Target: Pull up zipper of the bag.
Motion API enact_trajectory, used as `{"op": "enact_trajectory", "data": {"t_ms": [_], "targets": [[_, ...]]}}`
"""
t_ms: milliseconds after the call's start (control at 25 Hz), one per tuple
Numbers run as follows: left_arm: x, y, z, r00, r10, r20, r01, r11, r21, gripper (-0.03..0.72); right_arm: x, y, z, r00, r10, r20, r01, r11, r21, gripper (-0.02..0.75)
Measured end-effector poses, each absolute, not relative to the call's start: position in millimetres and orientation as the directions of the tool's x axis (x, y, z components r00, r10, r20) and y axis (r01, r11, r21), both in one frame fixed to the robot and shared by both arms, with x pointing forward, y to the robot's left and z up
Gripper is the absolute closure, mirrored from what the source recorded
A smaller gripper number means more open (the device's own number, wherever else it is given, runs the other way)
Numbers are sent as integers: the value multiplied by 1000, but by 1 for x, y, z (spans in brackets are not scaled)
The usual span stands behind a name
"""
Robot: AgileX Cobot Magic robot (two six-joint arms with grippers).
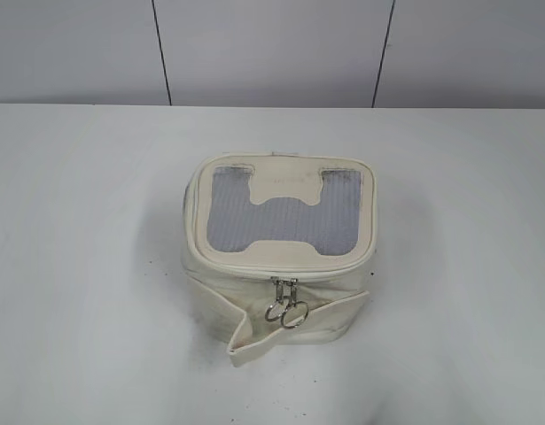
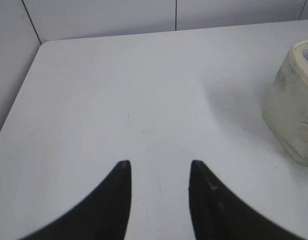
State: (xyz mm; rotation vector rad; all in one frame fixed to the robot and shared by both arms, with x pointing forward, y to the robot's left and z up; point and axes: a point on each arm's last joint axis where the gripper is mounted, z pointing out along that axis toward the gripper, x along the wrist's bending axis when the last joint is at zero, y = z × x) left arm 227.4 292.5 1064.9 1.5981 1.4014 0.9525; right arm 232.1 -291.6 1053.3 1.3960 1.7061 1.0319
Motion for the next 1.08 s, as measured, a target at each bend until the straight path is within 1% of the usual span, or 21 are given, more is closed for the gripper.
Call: {"op": "enact_trajectory", "data": {"t_ms": [1080], "targets": [[227,292,1065,107,994,37,400,-77,913,382,232,-292,1053,-181,983,-28,432,105,896,151]]}}
